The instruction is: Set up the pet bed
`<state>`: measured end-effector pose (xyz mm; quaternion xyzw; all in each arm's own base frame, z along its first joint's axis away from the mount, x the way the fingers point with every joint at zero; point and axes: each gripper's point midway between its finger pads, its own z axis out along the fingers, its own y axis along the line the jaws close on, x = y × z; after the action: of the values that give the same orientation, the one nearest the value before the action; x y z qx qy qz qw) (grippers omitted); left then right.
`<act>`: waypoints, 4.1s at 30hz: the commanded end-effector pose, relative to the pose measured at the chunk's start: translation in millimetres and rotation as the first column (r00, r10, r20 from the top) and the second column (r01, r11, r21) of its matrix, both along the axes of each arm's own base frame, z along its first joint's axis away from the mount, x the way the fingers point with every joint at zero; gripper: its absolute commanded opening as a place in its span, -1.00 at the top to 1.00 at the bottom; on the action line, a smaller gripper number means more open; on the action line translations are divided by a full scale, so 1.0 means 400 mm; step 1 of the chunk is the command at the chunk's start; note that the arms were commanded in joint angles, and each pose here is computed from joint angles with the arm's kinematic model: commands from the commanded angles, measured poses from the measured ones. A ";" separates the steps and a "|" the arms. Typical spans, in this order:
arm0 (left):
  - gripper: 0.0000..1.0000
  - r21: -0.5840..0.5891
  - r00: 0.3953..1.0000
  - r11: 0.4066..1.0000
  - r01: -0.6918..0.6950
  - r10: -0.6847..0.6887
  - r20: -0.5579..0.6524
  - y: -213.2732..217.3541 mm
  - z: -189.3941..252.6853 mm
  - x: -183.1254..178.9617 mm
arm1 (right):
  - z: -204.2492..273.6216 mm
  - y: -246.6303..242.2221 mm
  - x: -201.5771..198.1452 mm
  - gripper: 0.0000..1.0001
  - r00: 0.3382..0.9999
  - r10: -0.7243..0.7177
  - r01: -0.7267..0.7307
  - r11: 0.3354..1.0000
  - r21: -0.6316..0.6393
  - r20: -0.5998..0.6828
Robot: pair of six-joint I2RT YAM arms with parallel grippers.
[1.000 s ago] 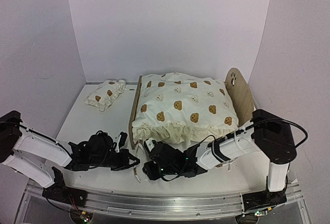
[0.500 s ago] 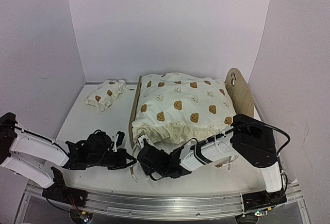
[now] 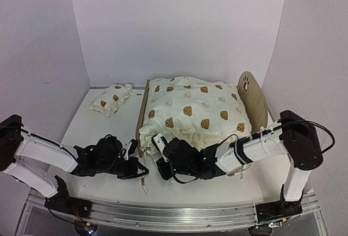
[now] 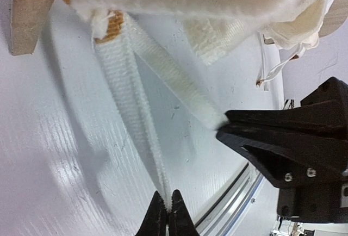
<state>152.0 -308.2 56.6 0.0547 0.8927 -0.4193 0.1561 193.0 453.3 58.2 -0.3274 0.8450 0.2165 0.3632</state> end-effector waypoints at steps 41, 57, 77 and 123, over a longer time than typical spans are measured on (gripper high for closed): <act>0.14 -0.135 0.915 0.921 -0.364 0.381 0.134 0.071 0.095 0.160 | 0.082 0.106 -0.136 1.00 0.720 0.691 -0.633 0.692 0.346 -0.064; 0.70 -0.174 0.928 0.935 -0.307 0.336 0.165 0.040 0.117 0.194 | 0.119 0.086 -0.141 1.00 0.706 0.706 -0.637 0.670 0.382 -0.059; 1.00 -0.168 0.927 0.953 -0.251 0.287 0.242 0.043 0.136 0.198 | 0.140 0.058 0.031 1.00 0.938 0.343 -0.323 0.911 0.257 -0.037; 0.06 -0.127 0.891 0.972 -0.200 0.234 0.388 0.003 0.254 0.237 | 0.201 0.043 -0.020 1.00 0.908 0.416 -0.404 0.841 0.360 0.048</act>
<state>232.4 -298.4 130.2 0.0179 0.8422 -0.4172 0.3410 186.5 464.1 95.3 -0.4269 0.7407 0.4142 0.3123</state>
